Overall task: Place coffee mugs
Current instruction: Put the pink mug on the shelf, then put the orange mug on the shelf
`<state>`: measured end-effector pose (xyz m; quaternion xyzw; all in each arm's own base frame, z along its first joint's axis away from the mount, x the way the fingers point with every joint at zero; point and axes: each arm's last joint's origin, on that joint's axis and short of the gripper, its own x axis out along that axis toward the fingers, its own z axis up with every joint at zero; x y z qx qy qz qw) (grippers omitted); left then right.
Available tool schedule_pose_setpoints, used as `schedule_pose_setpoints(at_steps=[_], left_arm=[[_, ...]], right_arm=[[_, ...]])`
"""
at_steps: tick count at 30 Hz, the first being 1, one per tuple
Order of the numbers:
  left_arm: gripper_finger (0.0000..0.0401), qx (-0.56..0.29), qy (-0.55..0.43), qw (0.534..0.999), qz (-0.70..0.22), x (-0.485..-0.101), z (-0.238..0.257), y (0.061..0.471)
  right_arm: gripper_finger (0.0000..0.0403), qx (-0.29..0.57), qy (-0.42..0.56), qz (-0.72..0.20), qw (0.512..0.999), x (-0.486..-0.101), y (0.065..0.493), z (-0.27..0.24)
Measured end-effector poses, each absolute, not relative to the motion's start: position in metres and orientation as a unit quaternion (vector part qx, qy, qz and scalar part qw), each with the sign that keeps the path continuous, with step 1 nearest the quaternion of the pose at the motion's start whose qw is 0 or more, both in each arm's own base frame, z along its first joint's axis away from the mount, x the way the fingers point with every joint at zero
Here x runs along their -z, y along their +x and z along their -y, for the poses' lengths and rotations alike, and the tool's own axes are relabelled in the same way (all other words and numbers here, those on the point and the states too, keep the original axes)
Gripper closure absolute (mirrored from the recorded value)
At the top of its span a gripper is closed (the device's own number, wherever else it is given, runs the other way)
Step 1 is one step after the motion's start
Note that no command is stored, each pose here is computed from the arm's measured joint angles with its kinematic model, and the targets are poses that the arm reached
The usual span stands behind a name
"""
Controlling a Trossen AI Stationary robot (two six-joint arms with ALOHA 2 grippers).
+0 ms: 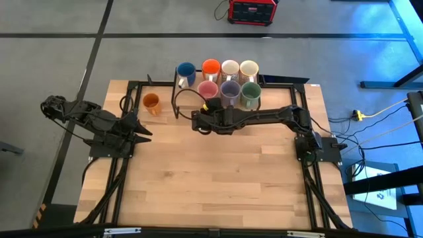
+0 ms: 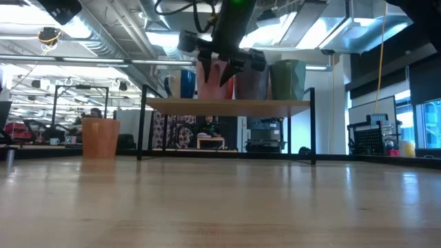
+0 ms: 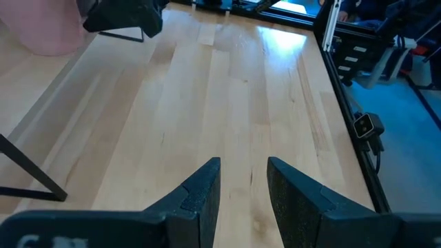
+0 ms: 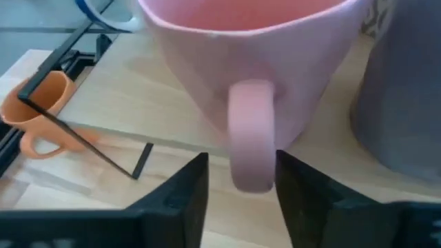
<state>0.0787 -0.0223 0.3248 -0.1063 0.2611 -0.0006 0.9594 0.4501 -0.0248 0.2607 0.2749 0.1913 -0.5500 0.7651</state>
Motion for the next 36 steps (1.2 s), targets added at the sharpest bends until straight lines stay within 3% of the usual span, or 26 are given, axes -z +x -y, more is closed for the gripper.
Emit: schedule_pose_setpoints(at_steps=[8,20,27,36], left_arm=[[0.0287,0.001,-0.106,0.959,-0.261,-0.325,0.022,0.079],[0.0287,-0.016,-0.118,0.958,-0.26,-0.325,0.022,0.08],[0.0256,-0.084,-0.12,0.945,-0.292,-0.317,0.023,0.102],[0.0238,-0.233,-0.119,0.885,-0.384,-0.315,-0.009,0.144]], right_arm=[[0.0214,0.536,0.267,-0.201,0.776,-0.278,0.449,0.02],[0.021,0.446,0.211,-0.334,0.803,-0.315,0.423,-0.059],[0.021,0.458,0.19,-0.402,0.77,-0.288,0.388,-0.111],[0.021,0.495,0.207,-0.448,0.715,-0.206,0.324,-0.143]])
